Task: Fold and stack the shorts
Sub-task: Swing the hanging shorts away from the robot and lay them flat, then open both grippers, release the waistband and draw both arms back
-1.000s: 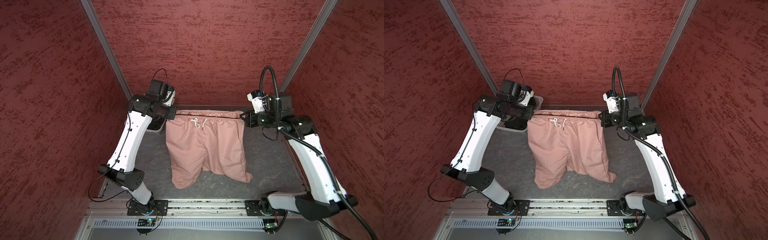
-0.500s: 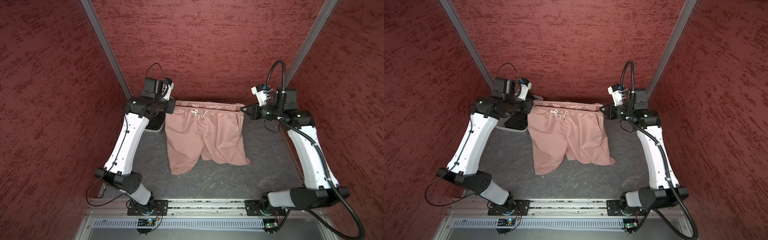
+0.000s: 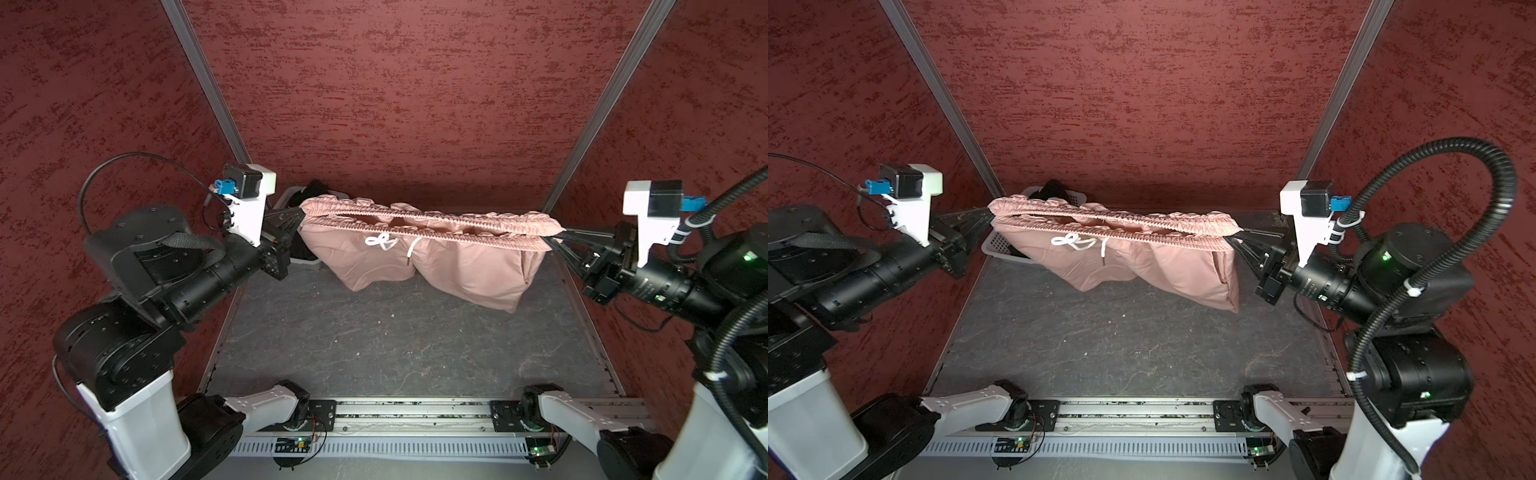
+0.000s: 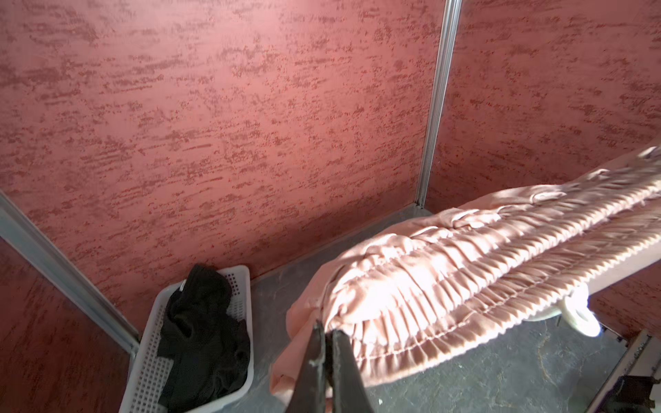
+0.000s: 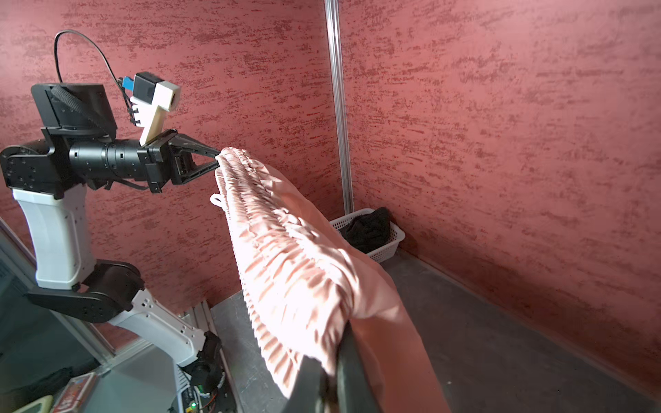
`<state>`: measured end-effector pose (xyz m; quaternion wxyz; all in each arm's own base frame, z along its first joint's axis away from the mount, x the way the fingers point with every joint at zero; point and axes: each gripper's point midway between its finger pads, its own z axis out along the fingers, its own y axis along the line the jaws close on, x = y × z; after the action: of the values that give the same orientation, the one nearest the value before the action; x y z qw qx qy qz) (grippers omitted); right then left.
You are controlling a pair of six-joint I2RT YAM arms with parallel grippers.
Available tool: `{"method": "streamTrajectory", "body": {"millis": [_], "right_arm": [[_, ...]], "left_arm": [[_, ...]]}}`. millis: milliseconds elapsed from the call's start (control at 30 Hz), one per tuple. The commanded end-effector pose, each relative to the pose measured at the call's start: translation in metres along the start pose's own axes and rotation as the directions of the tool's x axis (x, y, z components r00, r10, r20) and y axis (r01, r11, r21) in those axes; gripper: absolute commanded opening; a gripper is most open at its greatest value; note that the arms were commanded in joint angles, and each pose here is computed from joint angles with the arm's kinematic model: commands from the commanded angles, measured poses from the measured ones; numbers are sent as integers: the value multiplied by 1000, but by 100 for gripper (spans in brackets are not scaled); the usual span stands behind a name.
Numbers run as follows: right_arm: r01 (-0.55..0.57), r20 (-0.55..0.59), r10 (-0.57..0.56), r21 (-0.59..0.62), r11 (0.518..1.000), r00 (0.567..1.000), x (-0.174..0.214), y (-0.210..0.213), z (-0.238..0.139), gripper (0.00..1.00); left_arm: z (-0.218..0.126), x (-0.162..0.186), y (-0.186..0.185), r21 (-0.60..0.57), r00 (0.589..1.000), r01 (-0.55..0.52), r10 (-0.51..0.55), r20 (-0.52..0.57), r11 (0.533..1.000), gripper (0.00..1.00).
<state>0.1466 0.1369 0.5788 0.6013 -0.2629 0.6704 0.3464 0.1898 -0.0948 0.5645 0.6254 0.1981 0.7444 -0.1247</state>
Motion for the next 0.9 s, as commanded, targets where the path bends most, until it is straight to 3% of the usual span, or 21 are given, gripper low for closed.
{"method": "streamTrajectory", "body": {"millis": [0,67,200,433,600,867], "right_arm": [[-132,-48,142,165,977,989,23,-51,16,0],[-164,-60,177,186,969,982,35,-70,29,0],[-231,-133,273,269,935,953,75,-124,61,0],[-265,-232,363,366,892,902,143,-229,104,0],[-293,-259,399,366,883,880,209,-316,136,0],[-370,-339,520,417,830,784,320,-414,186,0]], "left_arm": [[17,46,49,-282,971,-35,-34,-235,959,0],[40,66,59,-320,943,-38,-72,-326,947,0],[100,110,71,-258,870,75,-189,-454,963,0],[223,195,123,-264,773,152,-281,-568,952,0],[300,251,153,-282,745,107,-264,-612,954,0],[393,321,158,-260,708,120,-266,-655,958,0]]}}
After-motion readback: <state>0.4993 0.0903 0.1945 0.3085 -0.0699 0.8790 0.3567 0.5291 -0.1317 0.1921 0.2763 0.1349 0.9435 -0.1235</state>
